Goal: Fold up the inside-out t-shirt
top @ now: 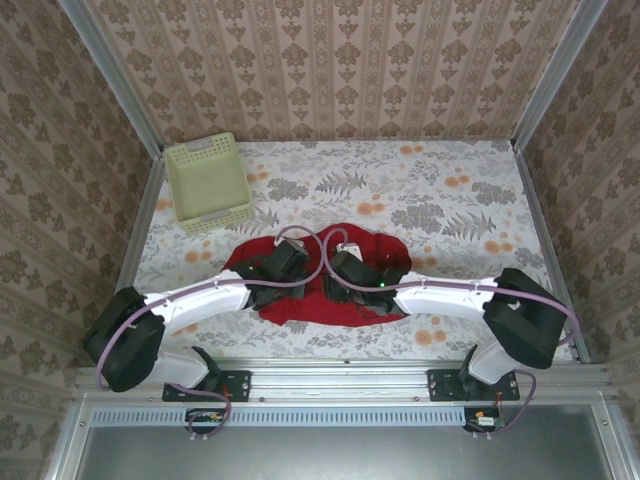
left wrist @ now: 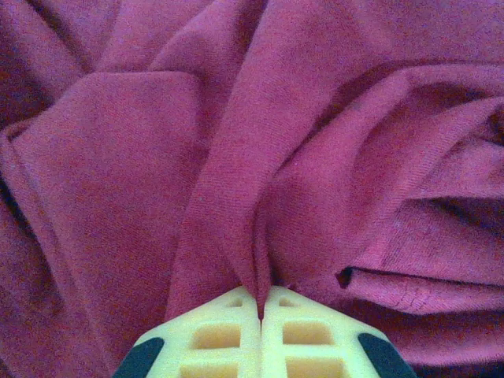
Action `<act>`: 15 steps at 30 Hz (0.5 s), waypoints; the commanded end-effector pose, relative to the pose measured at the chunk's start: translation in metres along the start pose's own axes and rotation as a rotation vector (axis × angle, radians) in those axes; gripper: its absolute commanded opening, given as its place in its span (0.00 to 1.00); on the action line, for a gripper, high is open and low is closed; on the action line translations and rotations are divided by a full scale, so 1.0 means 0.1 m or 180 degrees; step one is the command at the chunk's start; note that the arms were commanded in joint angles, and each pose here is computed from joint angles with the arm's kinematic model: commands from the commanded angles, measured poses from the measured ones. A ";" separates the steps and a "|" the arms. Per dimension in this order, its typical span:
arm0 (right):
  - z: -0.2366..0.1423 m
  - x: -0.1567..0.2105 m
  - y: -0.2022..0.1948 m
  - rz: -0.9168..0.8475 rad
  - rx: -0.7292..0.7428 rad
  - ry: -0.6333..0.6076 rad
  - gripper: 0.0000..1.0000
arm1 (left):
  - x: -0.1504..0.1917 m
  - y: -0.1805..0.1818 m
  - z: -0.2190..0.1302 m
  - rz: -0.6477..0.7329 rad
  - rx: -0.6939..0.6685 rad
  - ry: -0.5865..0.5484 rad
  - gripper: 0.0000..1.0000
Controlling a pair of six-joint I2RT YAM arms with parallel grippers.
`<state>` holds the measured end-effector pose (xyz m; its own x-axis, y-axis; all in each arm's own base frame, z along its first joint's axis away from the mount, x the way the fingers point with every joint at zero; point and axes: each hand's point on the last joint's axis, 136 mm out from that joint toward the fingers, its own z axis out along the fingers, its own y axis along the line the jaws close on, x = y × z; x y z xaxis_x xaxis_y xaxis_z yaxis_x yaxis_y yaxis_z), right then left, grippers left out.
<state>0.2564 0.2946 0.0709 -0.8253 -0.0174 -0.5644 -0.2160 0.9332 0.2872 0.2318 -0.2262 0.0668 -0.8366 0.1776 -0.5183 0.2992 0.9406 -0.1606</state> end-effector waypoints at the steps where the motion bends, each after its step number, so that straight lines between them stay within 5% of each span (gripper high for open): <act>1: 0.01 -0.02 0.07 -0.0056 -0.0053 0.0077 0.19 | -0.04 0.02 -0.08 -0.0063 -0.0019 -0.0103 0.06; 3: -0.07 -0.03 0.05 -0.0125 -0.0040 0.0046 0.01 | -0.05 0.05 -0.09 -0.0080 -0.0049 -0.0109 0.07; 9: -0.73 -0.05 -0.06 -0.0498 -0.0099 -0.0413 0.00 | -0.11 0.19 -0.09 -0.0231 -0.0115 -0.0127 0.06; 15: -1.11 0.26 -0.42 -0.0257 -0.0380 -0.0617 0.00 | -0.13 0.16 0.01 -0.0262 -0.0065 -0.0059 0.04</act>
<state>0.1971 0.2426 0.1592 -0.6687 0.0174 -0.7433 -0.3859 0.8464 0.3670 0.2460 -0.2125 0.0748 -0.8381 0.1064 -0.5351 0.2355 0.9553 -0.1789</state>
